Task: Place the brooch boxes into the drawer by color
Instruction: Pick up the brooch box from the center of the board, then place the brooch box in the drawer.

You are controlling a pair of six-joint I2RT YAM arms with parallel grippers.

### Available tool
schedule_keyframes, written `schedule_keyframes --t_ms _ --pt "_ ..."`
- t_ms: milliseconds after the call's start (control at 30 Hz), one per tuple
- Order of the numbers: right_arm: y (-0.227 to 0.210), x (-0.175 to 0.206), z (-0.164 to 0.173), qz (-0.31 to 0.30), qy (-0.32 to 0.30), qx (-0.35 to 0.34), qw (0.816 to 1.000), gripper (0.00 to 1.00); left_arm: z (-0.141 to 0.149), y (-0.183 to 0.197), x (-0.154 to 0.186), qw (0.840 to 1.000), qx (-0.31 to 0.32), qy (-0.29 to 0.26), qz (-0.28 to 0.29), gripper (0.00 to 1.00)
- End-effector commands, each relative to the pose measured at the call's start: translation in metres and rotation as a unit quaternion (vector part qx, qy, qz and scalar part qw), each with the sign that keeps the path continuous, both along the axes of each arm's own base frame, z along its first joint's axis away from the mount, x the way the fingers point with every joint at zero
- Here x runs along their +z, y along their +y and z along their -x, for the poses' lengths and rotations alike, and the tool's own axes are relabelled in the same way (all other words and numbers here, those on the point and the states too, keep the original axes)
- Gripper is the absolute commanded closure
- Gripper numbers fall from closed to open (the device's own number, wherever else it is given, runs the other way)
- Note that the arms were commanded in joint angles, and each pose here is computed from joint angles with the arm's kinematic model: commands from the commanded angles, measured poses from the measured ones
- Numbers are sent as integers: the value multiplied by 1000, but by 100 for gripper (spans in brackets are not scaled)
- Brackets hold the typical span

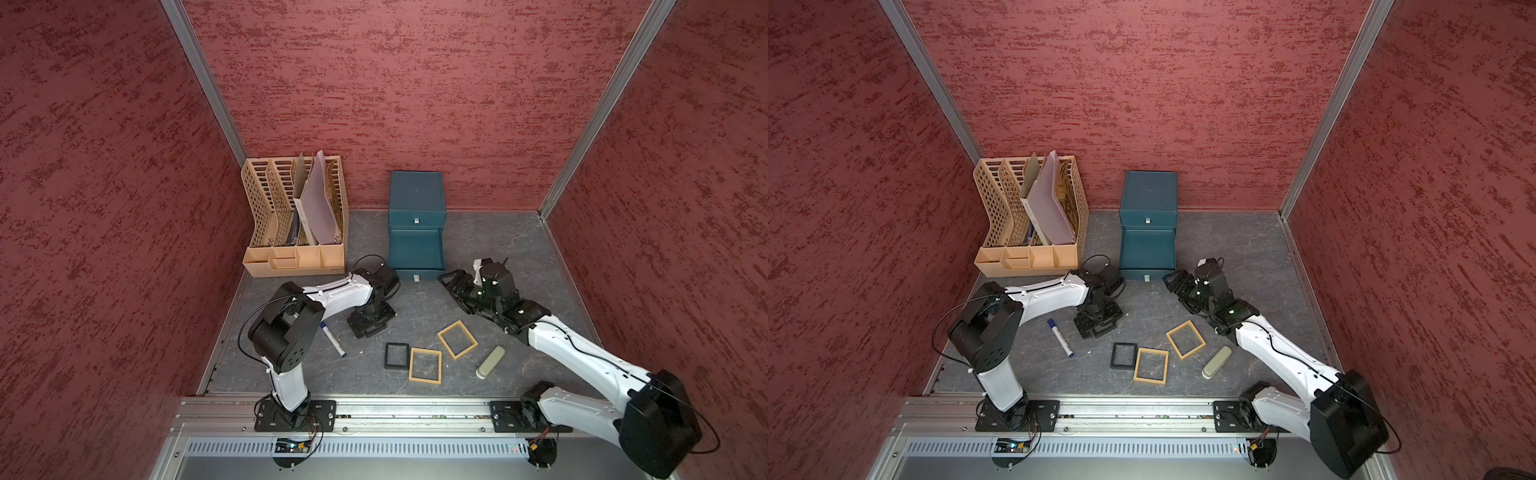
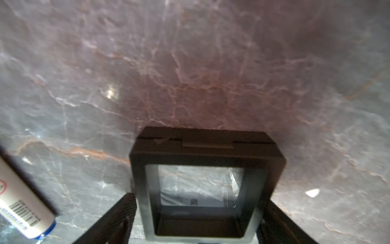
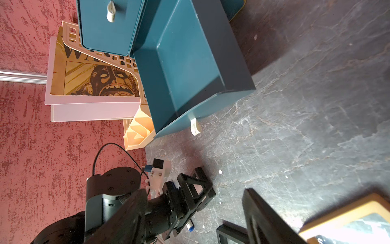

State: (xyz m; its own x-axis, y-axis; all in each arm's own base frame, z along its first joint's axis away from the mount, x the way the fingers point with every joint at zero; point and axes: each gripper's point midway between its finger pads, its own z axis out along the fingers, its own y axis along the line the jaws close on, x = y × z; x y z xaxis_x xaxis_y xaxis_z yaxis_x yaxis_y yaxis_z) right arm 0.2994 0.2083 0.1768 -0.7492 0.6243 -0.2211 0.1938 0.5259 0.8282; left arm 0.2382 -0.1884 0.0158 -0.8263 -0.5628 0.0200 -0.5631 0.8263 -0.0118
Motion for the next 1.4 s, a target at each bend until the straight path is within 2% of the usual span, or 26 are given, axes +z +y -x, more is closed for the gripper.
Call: schedule_keyframes --t_ms 0,100,200,300,467,567,700,867,1167,1367 --pt "0 2 -2 -10 -6 0 1000 23 -5 2 -1 1000 2 -16 -5 16" --pt "0 2 -1 -8 -6 0 1000 23 -7 3 -1 1000 2 -22 -8 22" --pt "0 2 -2 -8 -7 0 1000 23 -8 1 3 1000 -1 -31 -1 35" --pt "1 1 -2 -9 -5 1 1000 24 -11 0 17 999 -18 -48 -11 42" --pt "1 0 -1 -8 -5 4 1000 24 -21 0 60 993 -64 -92 -32 42" --pt "2 2 -1 -7 -8 6 1000 23 -32 -6 91 986 -108 -123 -22 42" --pt "3 4 -2 -7 -12 9 1000 23 -52 -22 132 970 -189 -154 -15 40" --pt "4 7 -2 -8 -13 11 1000 23 -82 -47 174 940 -291 -178 -9 35" --pt "2 9 0 -5 -14 12 1000 23 -152 -71 189 911 -362 -197 1 34" --pt "1 9 1 -3 -14 11 1000 23 -175 -87 184 902 -380 -203 19 34"
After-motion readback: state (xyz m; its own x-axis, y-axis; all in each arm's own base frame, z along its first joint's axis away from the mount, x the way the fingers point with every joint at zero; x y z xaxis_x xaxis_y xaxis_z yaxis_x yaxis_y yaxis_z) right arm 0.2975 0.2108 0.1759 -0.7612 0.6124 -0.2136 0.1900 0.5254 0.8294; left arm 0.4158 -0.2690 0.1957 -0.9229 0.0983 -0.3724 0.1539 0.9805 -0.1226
